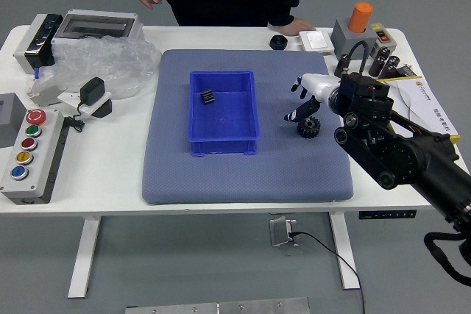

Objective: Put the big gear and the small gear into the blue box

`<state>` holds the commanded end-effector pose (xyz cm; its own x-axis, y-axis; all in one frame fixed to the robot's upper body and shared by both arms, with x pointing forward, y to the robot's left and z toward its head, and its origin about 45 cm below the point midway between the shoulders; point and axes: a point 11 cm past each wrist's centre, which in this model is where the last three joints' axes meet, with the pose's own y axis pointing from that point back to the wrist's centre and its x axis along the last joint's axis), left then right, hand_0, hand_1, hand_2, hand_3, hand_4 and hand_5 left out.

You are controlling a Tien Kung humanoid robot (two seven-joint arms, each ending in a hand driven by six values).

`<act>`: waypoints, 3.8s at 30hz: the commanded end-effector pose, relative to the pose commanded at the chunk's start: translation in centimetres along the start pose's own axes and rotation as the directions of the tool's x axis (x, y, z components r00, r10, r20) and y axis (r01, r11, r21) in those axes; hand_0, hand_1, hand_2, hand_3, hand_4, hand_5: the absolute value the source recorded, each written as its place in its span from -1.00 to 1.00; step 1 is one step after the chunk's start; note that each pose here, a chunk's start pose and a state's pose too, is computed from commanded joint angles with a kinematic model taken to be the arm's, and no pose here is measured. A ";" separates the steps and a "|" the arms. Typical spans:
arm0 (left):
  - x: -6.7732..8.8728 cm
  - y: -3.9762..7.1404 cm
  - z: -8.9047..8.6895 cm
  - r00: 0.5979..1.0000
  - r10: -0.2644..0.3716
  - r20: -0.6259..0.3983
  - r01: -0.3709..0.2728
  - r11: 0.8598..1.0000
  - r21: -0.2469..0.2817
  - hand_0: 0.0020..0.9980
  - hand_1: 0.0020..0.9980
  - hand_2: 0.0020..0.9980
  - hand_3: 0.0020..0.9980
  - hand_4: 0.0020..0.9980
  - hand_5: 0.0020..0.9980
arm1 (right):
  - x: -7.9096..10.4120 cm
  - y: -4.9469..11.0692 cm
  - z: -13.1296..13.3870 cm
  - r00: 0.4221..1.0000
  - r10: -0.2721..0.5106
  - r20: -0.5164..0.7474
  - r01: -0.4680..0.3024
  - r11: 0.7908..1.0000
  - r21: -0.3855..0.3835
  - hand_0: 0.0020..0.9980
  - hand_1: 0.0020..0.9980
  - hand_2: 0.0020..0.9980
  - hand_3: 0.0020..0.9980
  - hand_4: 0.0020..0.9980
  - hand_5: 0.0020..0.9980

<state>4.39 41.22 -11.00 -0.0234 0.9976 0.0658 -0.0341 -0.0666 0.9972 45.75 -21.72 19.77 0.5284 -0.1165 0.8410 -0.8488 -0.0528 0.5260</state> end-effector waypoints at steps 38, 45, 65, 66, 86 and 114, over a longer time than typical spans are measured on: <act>-0.7 -0.2 0.1 1.000 -0.014 -0.009 0.014 1.000 -0.005 0.71 0.65 0.66 0.74 0.55 -0.39 | -3.0 -0.1 2.8 0.998 -0.052 -0.048 0.050 0.998 -0.047 0.19 0.10 0.25 0.32 0.75 -0.26; -0.8 -0.2 0.1 1.000 -0.015 -0.009 0.015 1.000 -0.006 0.71 0.65 0.66 0.74 0.55 -0.39 | -3.4 -0.1 2.7 0.998 -0.046 -0.050 0.043 0.998 -0.042 0.18 0.04 0.14 0.29 0.67 -0.30; -0.8 -0.2 0.0 1.000 -0.015 -0.006 0.015 1.000 -0.003 0.71 0.65 0.66 0.74 0.55 -0.39 | -2.9 -0.2 2.5 0.999 0.044 -0.027 -0.044 0.999 -0.020 0.21 -0.05 -0.02 0.19 0.72 -0.82; -0.8 -0.2 0.0 1.000 -0.015 -0.006 0.015 1.000 -0.003 0.71 0.65 0.66 0.74 0.55 -0.39 | -2.9 -0.1 2.5 0.999 0.046 -0.024 -0.047 0.999 -0.019 0.21 -0.05 -0.02 0.19 0.72 -0.82; -0.6 -0.2 -0.1 1.000 -0.013 -0.004 0.013 1.000 -0.002 0.71 0.65 0.66 0.74 0.55 -0.39 | -2.2 0.1 2.5 0.999 0.053 -0.002 -0.053 0.998 -0.015 0.18 -0.08 -0.05 0.16 0.70 -0.83; 0.0 0.0 0.1 1.000 -0.001 -0.006 0.001 1.000 -0.007 0.71 0.65 0.66 0.74 0.55 -0.39 | 5.3 3.6 -5.7 0.979 0.205 -0.011 -0.199 0.963 0.184 0.17 -0.07 -0.05 0.18 0.69 -0.84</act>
<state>4.51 41.18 -11.00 -0.0296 0.9975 0.0647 -0.0410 -0.0659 0.9970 45.61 -16.85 26.88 0.3435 -0.1136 0.9322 -0.9254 -0.2100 0.3154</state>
